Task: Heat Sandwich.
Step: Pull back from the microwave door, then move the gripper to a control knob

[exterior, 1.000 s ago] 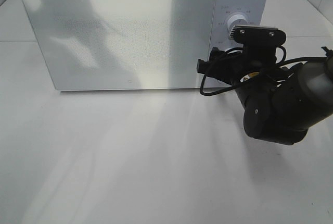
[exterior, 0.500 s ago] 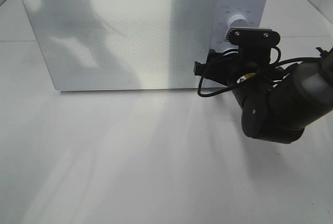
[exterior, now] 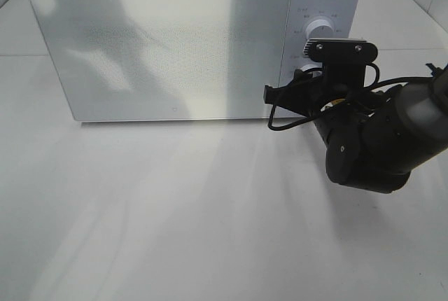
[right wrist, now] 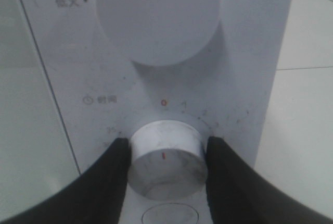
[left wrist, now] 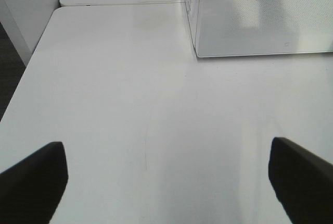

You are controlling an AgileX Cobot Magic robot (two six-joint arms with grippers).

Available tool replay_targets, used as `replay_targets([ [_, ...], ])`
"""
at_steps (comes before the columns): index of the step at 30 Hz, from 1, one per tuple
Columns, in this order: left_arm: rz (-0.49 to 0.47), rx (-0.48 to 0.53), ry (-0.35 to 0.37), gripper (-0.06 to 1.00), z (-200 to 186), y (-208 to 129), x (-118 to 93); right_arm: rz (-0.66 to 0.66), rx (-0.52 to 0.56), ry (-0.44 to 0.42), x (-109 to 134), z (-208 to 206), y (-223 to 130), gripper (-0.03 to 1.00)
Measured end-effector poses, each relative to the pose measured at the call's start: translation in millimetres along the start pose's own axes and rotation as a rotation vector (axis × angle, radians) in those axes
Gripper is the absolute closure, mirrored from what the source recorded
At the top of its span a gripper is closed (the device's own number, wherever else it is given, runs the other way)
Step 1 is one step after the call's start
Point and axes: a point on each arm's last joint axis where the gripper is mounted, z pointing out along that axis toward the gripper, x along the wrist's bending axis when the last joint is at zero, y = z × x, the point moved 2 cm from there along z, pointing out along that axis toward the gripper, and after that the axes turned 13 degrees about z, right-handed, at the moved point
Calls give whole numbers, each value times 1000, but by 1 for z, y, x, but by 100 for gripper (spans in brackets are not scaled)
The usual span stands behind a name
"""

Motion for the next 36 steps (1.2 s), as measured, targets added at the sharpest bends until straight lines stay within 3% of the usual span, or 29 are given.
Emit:
replay_targets([
  [16, 0, 0, 0, -5, 0, 0, 0, 37, -12, 1, 0, 0, 1, 53],
  [21, 0, 0, 0, -5, 0, 0, 0, 249, -12, 4, 0, 0, 1, 53],
  [26, 0, 0, 0, -5, 0, 0, 0, 344, -12, 6, 0, 0, 1, 53],
  [30, 0, 0, 0, -5, 0, 0, 0, 602, -13, 10, 0, 0, 1, 53],
  [36, 0, 0, 0, -5, 0, 0, 0, 810, -13, 10, 0, 0, 1, 53],
])
